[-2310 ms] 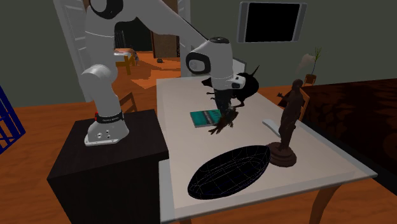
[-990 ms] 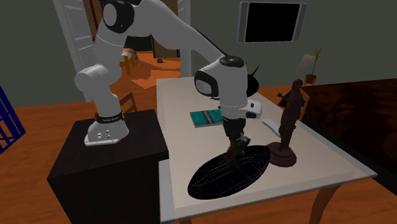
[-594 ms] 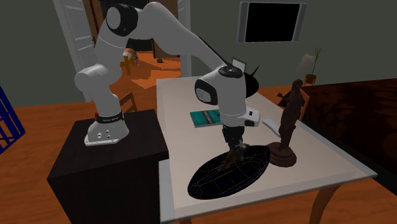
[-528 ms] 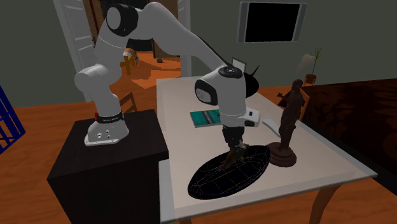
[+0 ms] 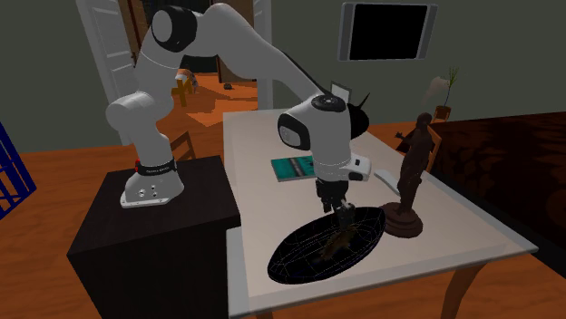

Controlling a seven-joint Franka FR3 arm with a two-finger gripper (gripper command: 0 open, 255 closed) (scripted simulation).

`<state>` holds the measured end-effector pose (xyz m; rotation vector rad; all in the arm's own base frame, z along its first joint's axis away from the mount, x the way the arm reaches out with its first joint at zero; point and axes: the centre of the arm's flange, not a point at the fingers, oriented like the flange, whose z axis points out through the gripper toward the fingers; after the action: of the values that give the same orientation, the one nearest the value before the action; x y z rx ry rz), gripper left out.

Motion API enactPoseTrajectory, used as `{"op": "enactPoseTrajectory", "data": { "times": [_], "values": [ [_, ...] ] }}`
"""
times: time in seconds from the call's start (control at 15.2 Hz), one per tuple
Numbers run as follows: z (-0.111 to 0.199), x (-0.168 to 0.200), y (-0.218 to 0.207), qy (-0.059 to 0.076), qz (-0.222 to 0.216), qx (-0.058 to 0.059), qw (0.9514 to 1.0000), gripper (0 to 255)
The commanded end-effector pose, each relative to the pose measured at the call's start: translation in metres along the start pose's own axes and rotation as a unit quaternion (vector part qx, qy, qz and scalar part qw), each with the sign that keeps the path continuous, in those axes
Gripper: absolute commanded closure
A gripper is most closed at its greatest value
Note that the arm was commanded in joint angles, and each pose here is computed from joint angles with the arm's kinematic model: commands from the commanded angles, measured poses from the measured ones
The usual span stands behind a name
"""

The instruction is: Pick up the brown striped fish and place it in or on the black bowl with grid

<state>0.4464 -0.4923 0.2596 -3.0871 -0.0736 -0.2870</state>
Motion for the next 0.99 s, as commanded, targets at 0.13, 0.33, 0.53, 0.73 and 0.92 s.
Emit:
{"op": "enactPoseTrajectory", "data": {
  "times": [0.13, 0.33, 0.53, 0.73, 0.92],
  "values": [
    [0.000, 0.000, 0.000, 0.000, 0.000, 0.000, 1.0000, 0],
    [-0.026, 0.000, 0.000, 0.000, 0.000, 0.000, 1.0000, 0],
    [-0.050, 0.000, 0.000, 0.000, 0.000, 0.000, 1.0000, 0],
    [-0.050, 0.000, 0.000, 0.000, 0.000, 0.000, 1.0000, 0],
    [-0.050, 0.000, 0.000, 0.000, 0.000, 0.000, 1.0000, 0]
  ]
}}
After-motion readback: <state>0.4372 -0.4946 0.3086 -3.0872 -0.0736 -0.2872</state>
